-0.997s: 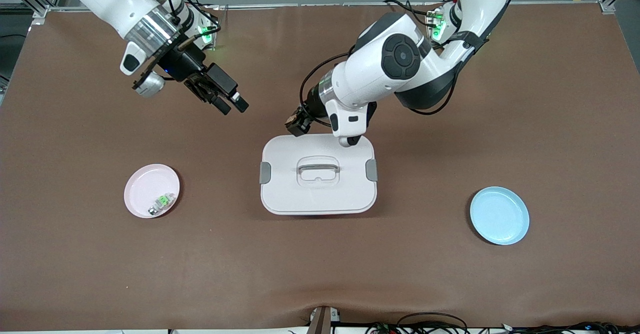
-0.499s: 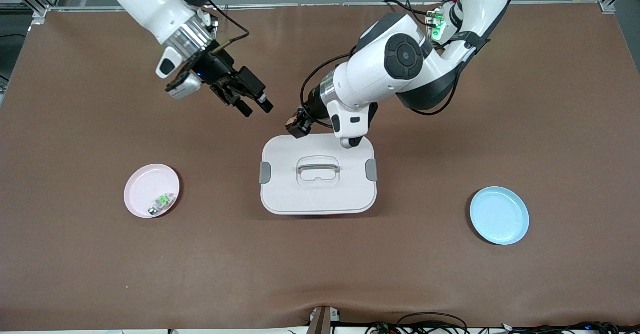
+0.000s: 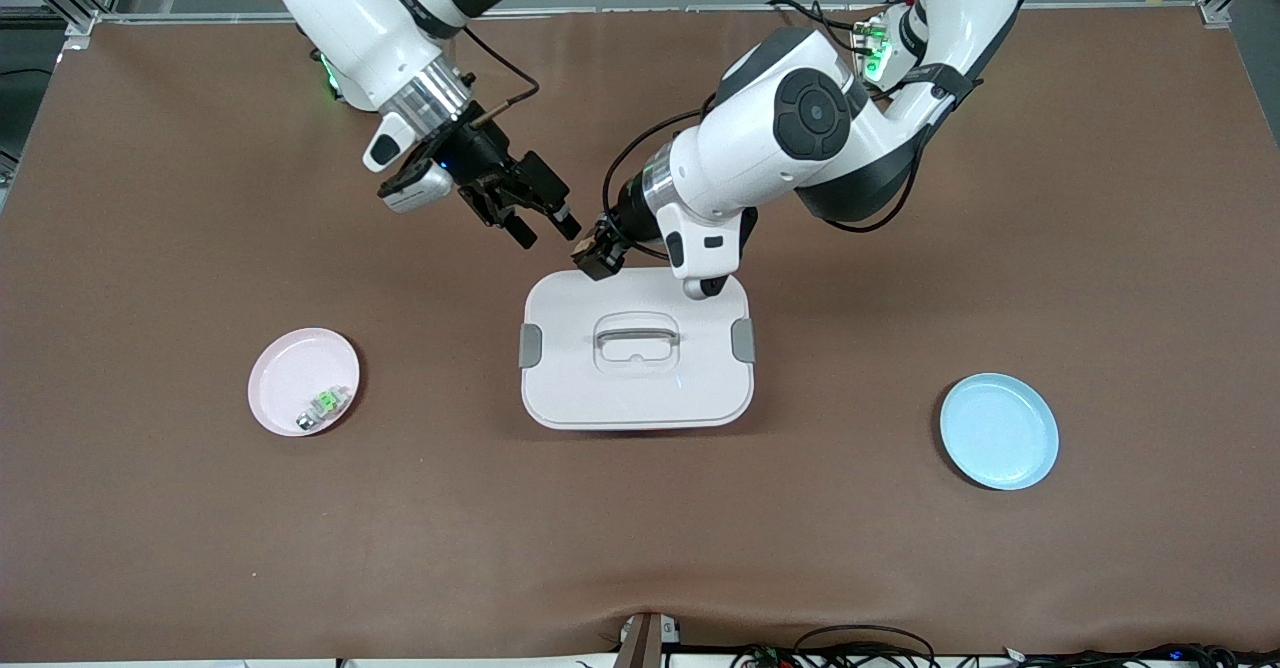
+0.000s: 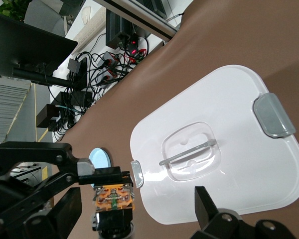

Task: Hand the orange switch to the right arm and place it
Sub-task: 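Bring the right gripper to the switch held by the left gripper, then close the right gripper on the switch and open the left gripper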

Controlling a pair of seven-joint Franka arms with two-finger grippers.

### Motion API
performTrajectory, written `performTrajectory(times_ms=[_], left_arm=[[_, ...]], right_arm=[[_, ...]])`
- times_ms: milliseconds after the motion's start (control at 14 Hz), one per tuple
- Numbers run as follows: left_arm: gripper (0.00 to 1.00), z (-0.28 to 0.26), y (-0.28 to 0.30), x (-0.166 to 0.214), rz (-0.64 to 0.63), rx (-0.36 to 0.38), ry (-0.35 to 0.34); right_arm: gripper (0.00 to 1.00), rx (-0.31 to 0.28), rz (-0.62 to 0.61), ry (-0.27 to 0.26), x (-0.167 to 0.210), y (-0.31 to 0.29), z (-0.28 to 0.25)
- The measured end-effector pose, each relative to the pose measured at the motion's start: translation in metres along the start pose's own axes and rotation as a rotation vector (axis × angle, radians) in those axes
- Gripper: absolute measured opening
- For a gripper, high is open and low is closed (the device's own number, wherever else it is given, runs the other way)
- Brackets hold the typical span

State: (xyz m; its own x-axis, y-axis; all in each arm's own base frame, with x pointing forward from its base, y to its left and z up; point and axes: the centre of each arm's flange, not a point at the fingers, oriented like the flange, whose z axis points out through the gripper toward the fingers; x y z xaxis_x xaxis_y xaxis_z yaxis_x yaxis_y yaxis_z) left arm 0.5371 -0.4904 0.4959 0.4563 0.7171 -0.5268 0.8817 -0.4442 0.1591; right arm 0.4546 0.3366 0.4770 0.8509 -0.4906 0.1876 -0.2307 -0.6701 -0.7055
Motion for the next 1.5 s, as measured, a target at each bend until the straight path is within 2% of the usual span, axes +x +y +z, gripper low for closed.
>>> performTrajectory(times_ms=[855,926,1068,1282,1496], left_arm=[[0.73,0.004,0.002,0.003,-0.005,-0.007,-0.003],[0.73,0.002,0.003,0.003,-0.006,-0.02,-0.005],[0.73,0.002,0.004,0.004,-0.007,-0.028,-0.006],[0.73,0.007,0.005,0.007,-0.014,-0.024,-0.008],[0.73,0.007,0.005,0.007,-0.016,-0.025,-0.009]], right_arm=[[0.98,0.003,0.031,-0.021,-0.017,-0.016,0.036],[0.95,0.002,0.031,-0.021,-0.017,-0.016,0.036],[0.72,0.003,0.031,-0.02,-0.017,-0.016,0.036],[0.42,0.011,0.055,-0.019,-0.017,-0.021,0.035],[0.42,0.011,0.067,-0.019,-0.016,-0.021,0.035]])
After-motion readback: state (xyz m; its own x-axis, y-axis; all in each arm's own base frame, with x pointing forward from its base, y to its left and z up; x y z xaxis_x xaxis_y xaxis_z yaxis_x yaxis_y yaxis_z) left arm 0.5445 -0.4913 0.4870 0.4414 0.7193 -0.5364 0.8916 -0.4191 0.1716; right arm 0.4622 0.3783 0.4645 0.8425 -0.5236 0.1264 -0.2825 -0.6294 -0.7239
